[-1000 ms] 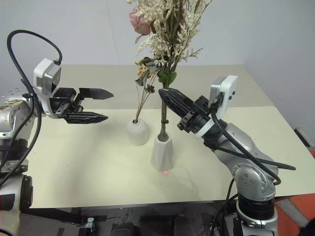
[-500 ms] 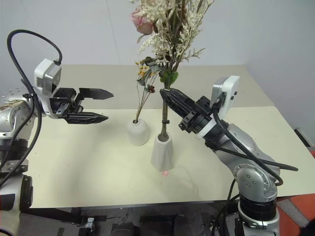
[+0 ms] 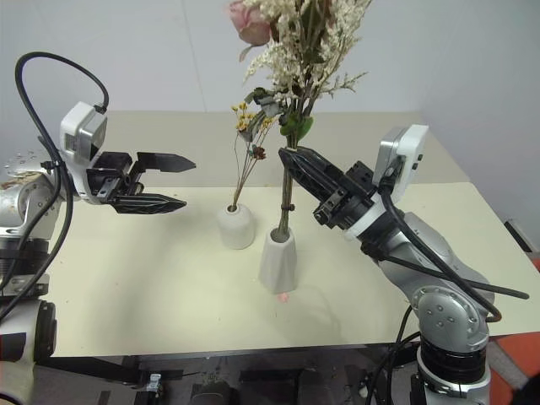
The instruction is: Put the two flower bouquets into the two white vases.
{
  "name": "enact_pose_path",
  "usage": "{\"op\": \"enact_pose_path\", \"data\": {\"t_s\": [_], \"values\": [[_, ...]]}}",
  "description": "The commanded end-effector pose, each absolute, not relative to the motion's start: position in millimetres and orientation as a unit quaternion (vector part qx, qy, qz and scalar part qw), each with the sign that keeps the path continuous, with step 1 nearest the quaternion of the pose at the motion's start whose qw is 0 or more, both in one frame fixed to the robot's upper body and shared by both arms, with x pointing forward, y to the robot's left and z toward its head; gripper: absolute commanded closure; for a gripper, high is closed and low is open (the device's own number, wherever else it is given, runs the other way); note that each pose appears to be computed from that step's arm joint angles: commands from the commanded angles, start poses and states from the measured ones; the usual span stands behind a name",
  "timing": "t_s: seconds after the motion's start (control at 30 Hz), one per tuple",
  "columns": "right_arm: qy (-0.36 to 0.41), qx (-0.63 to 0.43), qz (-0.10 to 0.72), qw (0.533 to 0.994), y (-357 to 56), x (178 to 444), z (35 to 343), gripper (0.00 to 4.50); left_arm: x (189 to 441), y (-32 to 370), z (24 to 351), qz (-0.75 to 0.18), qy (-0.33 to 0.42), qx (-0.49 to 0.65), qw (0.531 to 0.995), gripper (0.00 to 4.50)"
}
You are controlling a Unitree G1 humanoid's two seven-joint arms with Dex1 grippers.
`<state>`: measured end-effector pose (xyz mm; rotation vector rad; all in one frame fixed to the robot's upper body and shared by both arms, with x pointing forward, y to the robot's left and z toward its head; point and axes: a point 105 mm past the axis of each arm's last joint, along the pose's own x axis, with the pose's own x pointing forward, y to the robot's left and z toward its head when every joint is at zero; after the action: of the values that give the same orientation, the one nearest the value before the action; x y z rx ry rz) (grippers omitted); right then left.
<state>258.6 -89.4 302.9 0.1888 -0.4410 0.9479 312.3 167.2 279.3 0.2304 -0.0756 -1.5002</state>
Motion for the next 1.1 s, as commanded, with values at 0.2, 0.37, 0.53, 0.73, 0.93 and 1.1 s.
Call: {"op": "enact_pose_path", "data": {"t_s": [0.2, 0.37, 0.53, 0.73, 0.93, 1.1], "values": [[-0.244, 0.092, 0.458, 0.85, -91.0, 246.6, 317.9, 4.31, 308.3, 167.1, 288.8, -0.682, -0.047, 0.118, 0.72, 0.0], [-0.223, 0.102, 0.449, 0.859, -91.5, 253.2, 305.7, 4.31, 307.3, 168.1, 287.4, -0.681, -0.045, 0.118, 0.722, 0.0], [-0.205, 0.109, 0.445, 0.865, -92.2, 258.7, 293.8, 4.31, 306.7, 169.3, 287.3, -0.678, -0.044, 0.119, 0.724, 0.0], [-0.201, 0.11, 0.437, 0.87, -92.1, 263.7, 288.3, 4.31, 306.2, 169.4, 287.1, -0.677, -0.042, 0.12, 0.725, 0.0], [-0.203, 0.105, 0.44, 0.868, -86.5, 264.0, 286.2, 4.31, 306.9, 168.5, 286.8, -0.675, -0.041, 0.119, 0.727, 0.0], [-0.2, 0.102, 0.442, 0.868, -82.4, 264.2, 283.1, 4.31, 308.5, 168.5, 287.0, -0.672, -0.041, 0.119, 0.73, 0.0]]}}
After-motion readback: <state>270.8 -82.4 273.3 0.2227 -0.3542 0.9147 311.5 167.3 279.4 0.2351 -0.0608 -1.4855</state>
